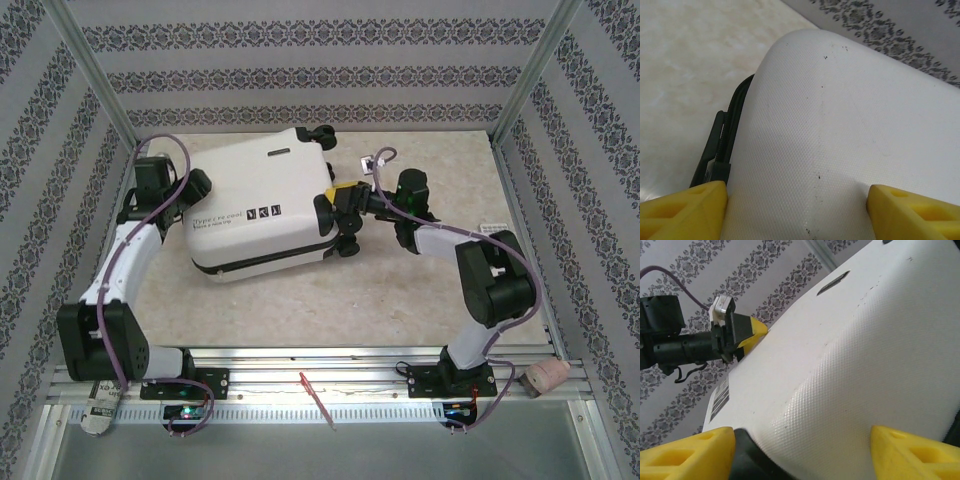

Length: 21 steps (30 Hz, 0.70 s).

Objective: Pack the luggage

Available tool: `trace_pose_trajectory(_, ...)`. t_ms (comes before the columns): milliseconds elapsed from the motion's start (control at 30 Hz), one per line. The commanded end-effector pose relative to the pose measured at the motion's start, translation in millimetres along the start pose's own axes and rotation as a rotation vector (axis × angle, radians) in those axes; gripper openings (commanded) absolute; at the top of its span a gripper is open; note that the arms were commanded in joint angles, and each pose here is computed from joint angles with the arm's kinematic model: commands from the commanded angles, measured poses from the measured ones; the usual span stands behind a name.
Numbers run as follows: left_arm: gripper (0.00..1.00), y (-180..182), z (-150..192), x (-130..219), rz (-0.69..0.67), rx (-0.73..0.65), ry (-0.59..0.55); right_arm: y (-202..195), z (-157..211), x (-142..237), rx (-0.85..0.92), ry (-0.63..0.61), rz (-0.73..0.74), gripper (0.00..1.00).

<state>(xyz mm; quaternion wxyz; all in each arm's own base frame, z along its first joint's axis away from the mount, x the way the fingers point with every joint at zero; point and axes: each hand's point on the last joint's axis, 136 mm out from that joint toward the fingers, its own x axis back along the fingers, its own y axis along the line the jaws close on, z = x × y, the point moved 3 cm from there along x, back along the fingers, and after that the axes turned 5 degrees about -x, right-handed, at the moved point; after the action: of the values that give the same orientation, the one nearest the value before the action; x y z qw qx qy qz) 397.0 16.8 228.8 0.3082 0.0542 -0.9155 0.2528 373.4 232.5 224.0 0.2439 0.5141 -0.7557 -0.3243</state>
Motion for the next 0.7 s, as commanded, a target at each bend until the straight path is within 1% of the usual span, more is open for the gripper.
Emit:
trace_pose_trajectory(0, 0.73, -29, 16, -33, 0.174, -0.020, 0.114, 34, 26, -3, 0.032, 0.065, -0.086, 0.68)
trace_pose_trajectory(267, 0.72, -82, -10, -89, 0.324, -0.063, 0.139, 75, 52, -7, 0.050, 0.105, -0.144, 0.63)
trace_pose_trajectory(367, 0.72, -102, -12, -108, 0.355, -0.090, 0.156, 82, 59, -8, 0.059, 0.106, -0.147, 0.63)
trace_pose_trajectory(467, 0.72, -120, -11, -123, 0.374, -0.126, 0.176, 81, 55, -7, 0.073, 0.086, -0.123, 0.63)
trace_pose_trajectory(567, 0.71, -131, -11, -127, 0.366, -0.166, 0.180, 80, 48, -8, 0.088, 0.079, -0.120, 0.62)
trace_pose_trajectory(667, 0.71, -123, -18, -117, 0.276, -0.209, 0.150, 75, 40, -8, 0.089, 0.060, -0.102, 0.62)
